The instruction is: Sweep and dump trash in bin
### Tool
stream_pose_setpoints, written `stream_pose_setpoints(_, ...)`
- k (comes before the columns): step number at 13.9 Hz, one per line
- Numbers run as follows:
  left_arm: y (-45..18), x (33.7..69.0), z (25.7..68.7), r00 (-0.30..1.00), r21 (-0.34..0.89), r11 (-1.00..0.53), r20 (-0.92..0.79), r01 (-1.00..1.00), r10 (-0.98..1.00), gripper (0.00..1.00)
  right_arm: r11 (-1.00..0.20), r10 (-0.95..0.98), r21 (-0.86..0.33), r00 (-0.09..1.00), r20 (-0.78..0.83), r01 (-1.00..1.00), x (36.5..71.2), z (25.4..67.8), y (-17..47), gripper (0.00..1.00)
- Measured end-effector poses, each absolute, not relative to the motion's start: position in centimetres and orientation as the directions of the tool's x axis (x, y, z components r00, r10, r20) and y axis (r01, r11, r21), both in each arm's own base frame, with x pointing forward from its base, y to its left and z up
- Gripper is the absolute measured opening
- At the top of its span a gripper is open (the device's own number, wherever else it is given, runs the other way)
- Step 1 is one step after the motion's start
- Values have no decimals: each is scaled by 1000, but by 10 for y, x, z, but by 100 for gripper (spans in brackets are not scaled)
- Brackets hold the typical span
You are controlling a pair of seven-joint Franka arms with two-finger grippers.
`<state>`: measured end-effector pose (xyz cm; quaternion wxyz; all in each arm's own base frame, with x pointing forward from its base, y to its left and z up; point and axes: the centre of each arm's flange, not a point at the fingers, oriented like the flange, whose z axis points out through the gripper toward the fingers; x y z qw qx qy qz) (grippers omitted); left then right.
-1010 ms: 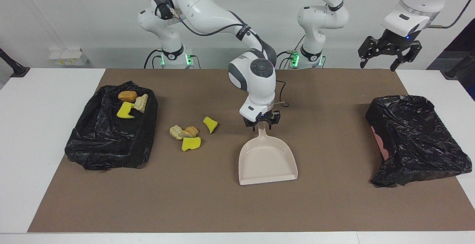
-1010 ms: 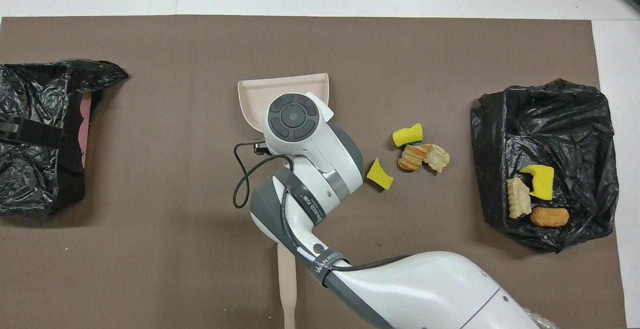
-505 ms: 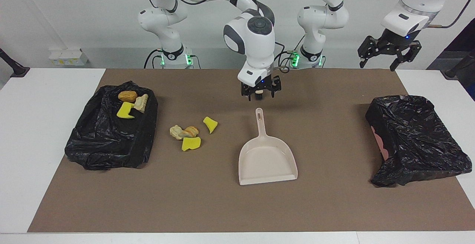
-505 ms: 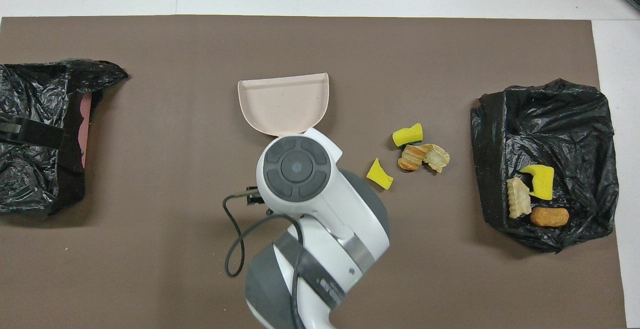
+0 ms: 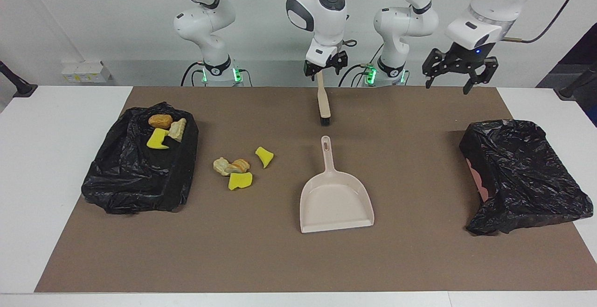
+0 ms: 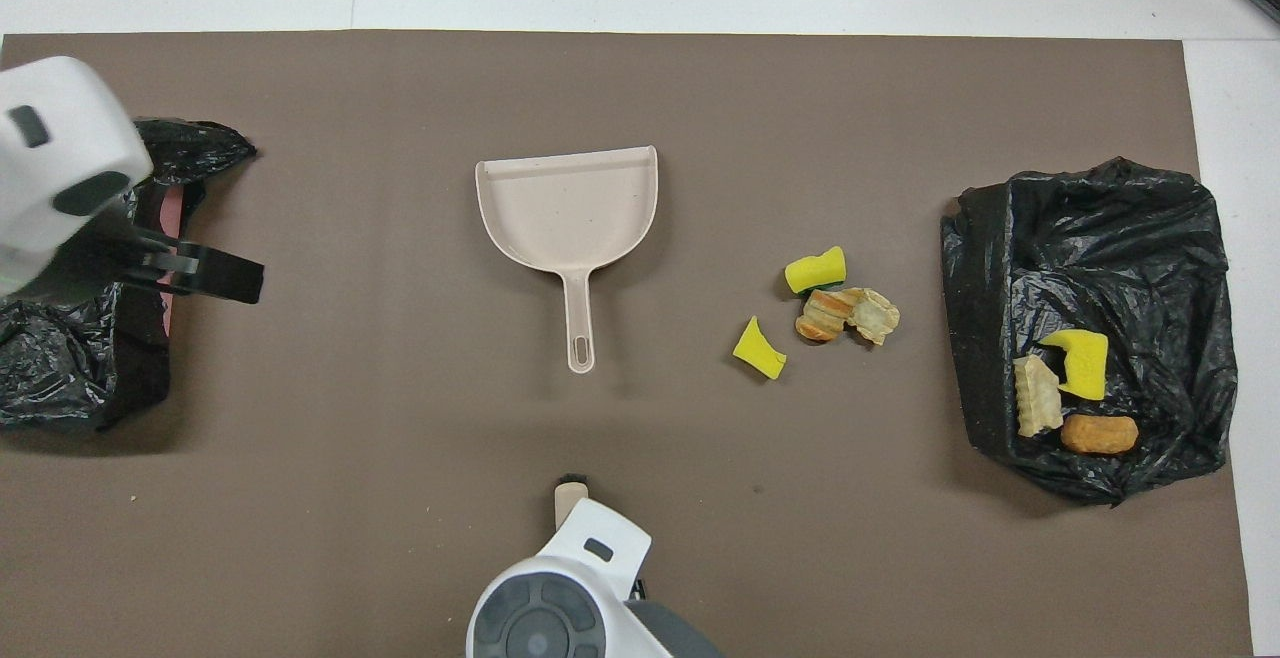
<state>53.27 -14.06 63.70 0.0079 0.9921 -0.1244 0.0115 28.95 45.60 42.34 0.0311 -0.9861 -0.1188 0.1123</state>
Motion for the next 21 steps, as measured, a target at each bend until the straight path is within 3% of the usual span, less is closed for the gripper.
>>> stream_pose_setpoints(3,-209,532,570,981,29,-983,69,-182,-180,100,-977,212,-73,956,-202,202,251,374,456,100)
stream_pose_setpoints(5,-245,528,526,986,46,-987,71,-152,-148,100,-980,196,-72,959,-203,185,243,350,448,100)
stream_pose_setpoints(13,-349,532,381,996,84,-993,60,-76,-71,100,-983,176,-93,952,-252,157,224,338,448,100)
stream_pose_setpoints(14,-354,532,373,996,92,-993,59,-75,-69,100,-983,176,-94,952,-250,157,223,337,448,93)
stream_pose_setpoints(16,-357,532,366,996,99,-992,58,-72,-66,100,-983,171,-100,956,-237,151,223,331,446,68)
stream_pose_setpoints(17,-357,532,365,996,100,-992,56,-72,-66,100,-984,169,-99,957,-236,149,222,328,444,62)
stream_pose_setpoints(18,-357,532,364,996,99,-993,53,-71,-66,100,-984,168,-97,957,-237,149,222,326,443,62)
stream_pose_setpoints(19,-357,533,362,997,99,-993,50,-70,-65,92,-984,168,-96,957,-237,149,222,326,442,57)
stream_pose_setpoints(20,-357,533,360,997,100,-993,48,-69,-65,78,-984,168,-96,957,-237,149,222,326,442,44)
stream_pose_setpoints(21,-357,533,359,997,100,-993,46,-69,-64,78,-984,168,-96,957,-237,149,222,326,442,30)
